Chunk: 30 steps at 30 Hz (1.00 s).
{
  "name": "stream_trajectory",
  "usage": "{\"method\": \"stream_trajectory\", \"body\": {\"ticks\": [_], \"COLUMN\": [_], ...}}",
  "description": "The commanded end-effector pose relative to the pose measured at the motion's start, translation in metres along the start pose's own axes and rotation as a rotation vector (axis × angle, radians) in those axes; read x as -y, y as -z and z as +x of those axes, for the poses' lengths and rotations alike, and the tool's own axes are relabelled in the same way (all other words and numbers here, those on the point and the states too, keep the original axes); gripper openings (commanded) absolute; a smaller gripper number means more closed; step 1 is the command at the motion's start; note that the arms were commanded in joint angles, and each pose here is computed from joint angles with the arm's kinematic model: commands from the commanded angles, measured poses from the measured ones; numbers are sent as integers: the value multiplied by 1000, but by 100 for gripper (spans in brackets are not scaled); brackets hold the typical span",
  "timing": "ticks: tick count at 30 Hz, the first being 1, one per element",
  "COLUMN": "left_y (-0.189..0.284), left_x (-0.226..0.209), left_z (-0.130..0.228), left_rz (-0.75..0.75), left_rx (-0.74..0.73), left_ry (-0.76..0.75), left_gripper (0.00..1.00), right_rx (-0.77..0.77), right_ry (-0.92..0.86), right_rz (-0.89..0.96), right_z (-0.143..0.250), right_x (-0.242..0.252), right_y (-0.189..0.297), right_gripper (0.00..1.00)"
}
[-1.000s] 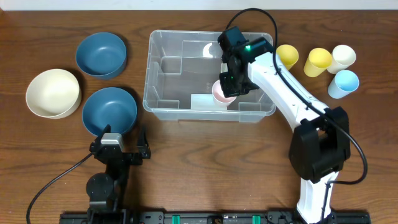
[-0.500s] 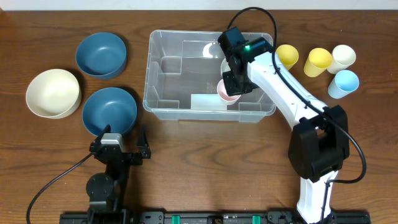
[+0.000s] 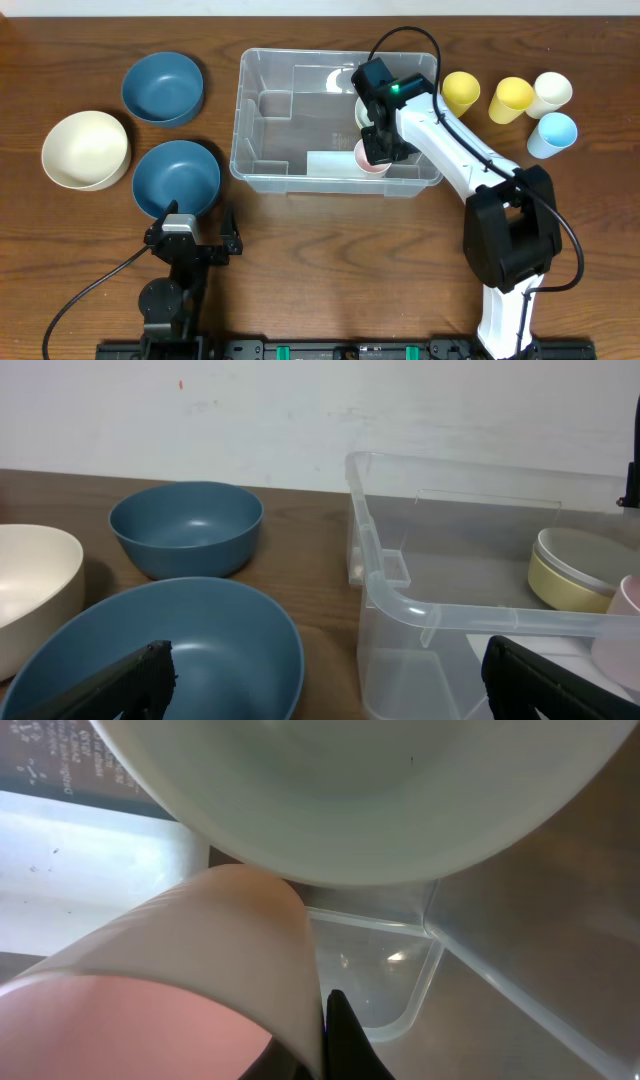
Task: Pack container
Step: 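Carry the pink cup into the bin and set it near the front, then open the right gripper and lift it away from the pink cup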
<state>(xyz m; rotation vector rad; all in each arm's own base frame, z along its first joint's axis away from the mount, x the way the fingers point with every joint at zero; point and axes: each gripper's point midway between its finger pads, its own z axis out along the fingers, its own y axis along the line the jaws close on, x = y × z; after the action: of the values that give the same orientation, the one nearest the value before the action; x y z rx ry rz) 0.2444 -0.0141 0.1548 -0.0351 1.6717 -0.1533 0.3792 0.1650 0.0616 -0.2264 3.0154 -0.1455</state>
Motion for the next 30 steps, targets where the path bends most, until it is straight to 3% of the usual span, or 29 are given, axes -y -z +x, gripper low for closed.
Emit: {"method": "stream_trajectory", "body": {"ticks": [1,2,4,6,12,20,24,30], "left_y": [-1,-1,-1,-1,-1,-1,-1,-1], "left_x": [1,1,1,1,1,1,1,1], "left_z": [16,16,16,16,16,16,16,16], "left_rz": [9,9,9,9,9,9,9,9], "left_rx": [-48,-48,-48,-48,-48,-48,-48,-48], "left_ry": [-6,-6,-6,-6,-6,-6,-6,-6], "left_gripper": [98,98,98,98,98,98,98,98], "right_rx": [-2,0,2,0,1,113,148,72], "right_ry": [-19,-19,-20,-20,-15,-48,-146,-396], "right_rz": [20,19,17,0,-70,-152,-145,-86], "right_z": [0,-1,-1,-1,-9,-32,-38,-22], "right_x": [3,3,3,0,-11,-1,44,151], "right_y": [-5,-5,-5,-3,28,115,141,132], "right_gripper": [13,27,42,50,50,54,58,58]}}
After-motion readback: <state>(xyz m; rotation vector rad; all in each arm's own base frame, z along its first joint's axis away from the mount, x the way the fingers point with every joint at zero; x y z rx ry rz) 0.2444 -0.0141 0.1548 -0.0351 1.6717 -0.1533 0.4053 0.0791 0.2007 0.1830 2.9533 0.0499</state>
